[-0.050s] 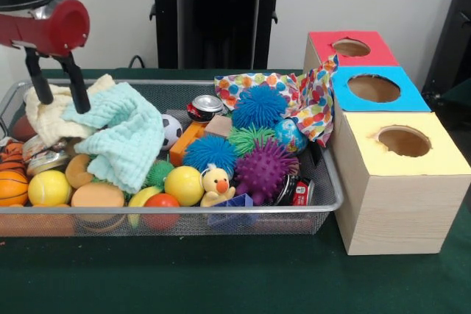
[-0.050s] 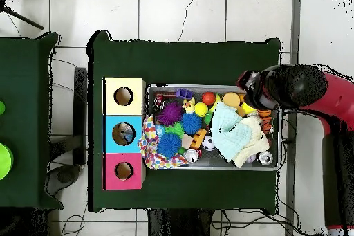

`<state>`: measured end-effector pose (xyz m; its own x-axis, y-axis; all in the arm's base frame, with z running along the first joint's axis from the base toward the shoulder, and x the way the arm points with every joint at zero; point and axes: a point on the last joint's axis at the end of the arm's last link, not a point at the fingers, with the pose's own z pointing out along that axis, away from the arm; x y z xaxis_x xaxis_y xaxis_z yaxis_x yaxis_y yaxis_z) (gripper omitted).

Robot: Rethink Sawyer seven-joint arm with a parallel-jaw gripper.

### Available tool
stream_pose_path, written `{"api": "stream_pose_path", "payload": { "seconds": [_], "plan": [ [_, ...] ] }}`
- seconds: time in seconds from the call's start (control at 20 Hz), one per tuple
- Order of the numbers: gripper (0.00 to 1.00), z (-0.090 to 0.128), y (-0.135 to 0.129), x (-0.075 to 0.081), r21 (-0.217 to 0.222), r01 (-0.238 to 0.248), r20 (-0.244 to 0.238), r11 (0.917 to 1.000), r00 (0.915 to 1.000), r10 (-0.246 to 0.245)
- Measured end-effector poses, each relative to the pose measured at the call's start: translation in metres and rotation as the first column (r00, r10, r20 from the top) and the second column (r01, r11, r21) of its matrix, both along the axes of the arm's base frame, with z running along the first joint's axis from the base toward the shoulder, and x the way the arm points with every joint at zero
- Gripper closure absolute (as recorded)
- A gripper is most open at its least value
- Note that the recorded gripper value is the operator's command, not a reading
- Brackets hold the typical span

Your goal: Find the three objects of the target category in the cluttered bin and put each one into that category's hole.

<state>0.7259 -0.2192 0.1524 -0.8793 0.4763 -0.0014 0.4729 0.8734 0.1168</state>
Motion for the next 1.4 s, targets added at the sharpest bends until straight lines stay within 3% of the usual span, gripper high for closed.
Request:
{"api": "stream_pose_path", "payload": {
  "seconds": [0.25,0.3,0.55,0.75,1.05,1.25,1.4],
  "plan": [
    [0.0,-0.014,0.033,-0.004,0.004,-0.033,0.007,0.9994,0.9994,0.033],
    [0.0,-0.021,0.047,-0.009,0.014,-0.045,-0.003,0.9989,0.999,0.045],
    [0.0,-0.037,0.065,-0.026,0.036,-0.054,-0.019,0.9979,0.9983,0.055],
    [0.0,-0.053,0.072,-0.052,0.061,-0.046,-0.058,0.9971,0.9971,0.05],
    [0.0,-0.066,0.049,-0.082,0.069,-0.002,-0.111,0.9976,0.9937,0.009],
    [0.0,-0.067,0.031,-0.09,0.062,0.028,-0.124,0.9977,0.9921,-0.02],
    [0.0,-0.065,0.009,-0.098,0.061,0.057,-0.159,0.9965,0.9862,-0.047]
  ]
}}
